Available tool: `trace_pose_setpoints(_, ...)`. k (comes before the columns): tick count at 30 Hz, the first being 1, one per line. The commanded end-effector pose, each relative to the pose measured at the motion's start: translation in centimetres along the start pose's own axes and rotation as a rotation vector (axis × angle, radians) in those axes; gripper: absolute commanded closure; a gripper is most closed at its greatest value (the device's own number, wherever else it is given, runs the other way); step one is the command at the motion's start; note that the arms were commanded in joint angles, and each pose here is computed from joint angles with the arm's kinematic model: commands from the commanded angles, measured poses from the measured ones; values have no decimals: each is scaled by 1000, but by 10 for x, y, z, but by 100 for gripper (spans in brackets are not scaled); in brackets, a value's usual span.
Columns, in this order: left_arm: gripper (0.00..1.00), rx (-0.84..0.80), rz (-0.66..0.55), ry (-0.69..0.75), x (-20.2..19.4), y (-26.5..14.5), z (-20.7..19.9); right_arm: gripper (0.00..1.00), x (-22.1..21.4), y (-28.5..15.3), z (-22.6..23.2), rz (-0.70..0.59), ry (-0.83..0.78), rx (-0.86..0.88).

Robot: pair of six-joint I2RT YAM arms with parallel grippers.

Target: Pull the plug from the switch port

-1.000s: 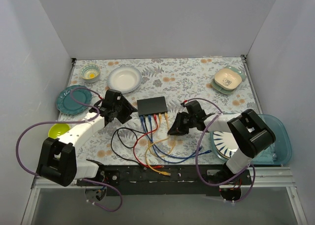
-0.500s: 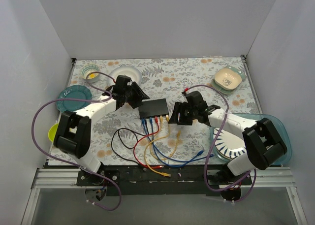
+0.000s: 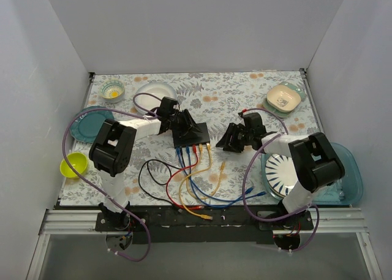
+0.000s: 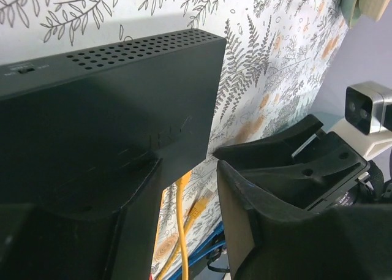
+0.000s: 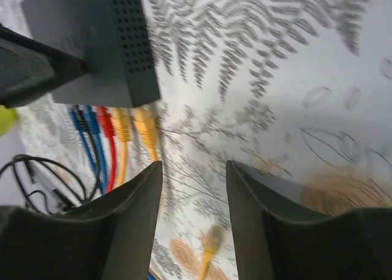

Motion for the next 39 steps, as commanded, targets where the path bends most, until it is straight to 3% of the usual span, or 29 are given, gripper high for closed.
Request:
trace_pose_setpoints(1,60,113,29,-11,-2,11,17,46,21,14,21,-46,-37,210)
trace_pose_setpoints(21,60,175,37,-44,-5,15,30,52,9,52,13,62,38,253)
trace_pose_setpoints(32,60,165,44,-34,-7,10,29,63,11,59,10,36,109,237)
trace_pose_setpoints(39,60,168,49,-30,-10,7,32,63,8,61,10,10,193,267)
Point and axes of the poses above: each gripper's point midway between its finger pads, its own y axis out along the fingers, its own z axis along the line the jaws close on, x = y × z, the point moved 10 cm from there along -y, back along the fingers, and after that the axes turned 9 degrees about -y, right-handed, at the moved point
